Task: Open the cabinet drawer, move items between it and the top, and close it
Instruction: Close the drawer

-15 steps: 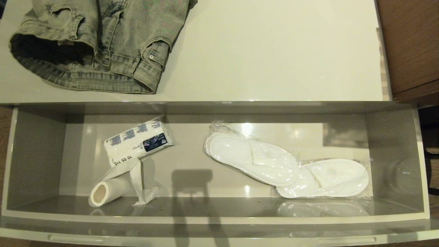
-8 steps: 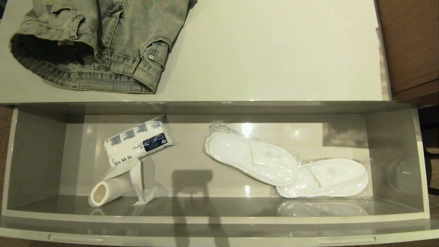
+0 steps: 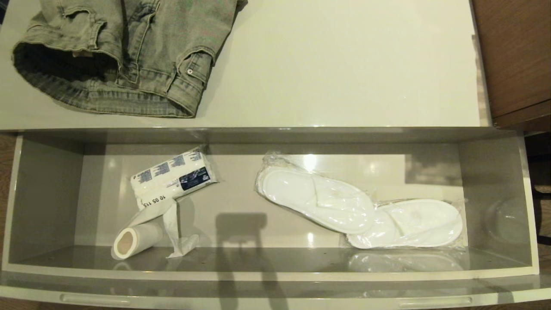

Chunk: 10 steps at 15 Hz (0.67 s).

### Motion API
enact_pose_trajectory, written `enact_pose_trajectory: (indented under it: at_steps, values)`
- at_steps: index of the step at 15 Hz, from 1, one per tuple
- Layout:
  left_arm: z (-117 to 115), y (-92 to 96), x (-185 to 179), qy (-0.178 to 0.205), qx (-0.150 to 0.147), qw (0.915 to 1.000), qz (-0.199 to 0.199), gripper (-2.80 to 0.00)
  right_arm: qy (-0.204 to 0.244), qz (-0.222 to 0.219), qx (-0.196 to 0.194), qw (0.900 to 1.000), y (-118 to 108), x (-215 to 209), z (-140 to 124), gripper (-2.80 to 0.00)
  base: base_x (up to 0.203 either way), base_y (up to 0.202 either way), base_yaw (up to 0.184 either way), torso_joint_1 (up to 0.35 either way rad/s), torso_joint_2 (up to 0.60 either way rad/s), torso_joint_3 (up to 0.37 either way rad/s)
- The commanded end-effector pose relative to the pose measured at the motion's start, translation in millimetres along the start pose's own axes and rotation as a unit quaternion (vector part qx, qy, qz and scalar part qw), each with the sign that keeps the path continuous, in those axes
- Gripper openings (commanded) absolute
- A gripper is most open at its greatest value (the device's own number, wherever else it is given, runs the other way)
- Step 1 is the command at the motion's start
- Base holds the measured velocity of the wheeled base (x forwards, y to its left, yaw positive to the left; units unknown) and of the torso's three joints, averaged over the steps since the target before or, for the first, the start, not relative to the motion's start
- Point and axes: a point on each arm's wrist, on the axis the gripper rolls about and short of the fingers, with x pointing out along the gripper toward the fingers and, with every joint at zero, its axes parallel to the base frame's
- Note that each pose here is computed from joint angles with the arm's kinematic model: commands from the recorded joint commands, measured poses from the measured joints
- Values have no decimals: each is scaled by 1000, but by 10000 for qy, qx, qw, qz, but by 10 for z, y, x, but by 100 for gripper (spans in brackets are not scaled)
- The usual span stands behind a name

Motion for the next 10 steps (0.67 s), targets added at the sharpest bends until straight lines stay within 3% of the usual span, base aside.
enact_pose_trajectory:
  at_steps: [1, 2, 3, 10]
  values:
    - [0, 0, 1, 8, -2, 10000, 4, -280, 226, 30, 17, 9997, 18, 18, -128, -280, 0, 0, 0, 0, 0, 0]
    - [0, 0, 1, 8, -2, 10000, 4, -280, 694, 138, 207, 9973, 34, 7, -219, -280, 0, 0, 0, 0, 0, 0]
    - [0, 0, 1, 8, -2, 10000, 4, -280, 804, 198, 313, 9961, 39, 2, -238, -280, 0, 0, 0, 0, 0, 0]
    - [0, 0, 1, 8, -2, 10000, 4, -280, 983, 171, 488, 9938, 42, -5, -271, -280, 0, 0, 0, 0, 0, 0]
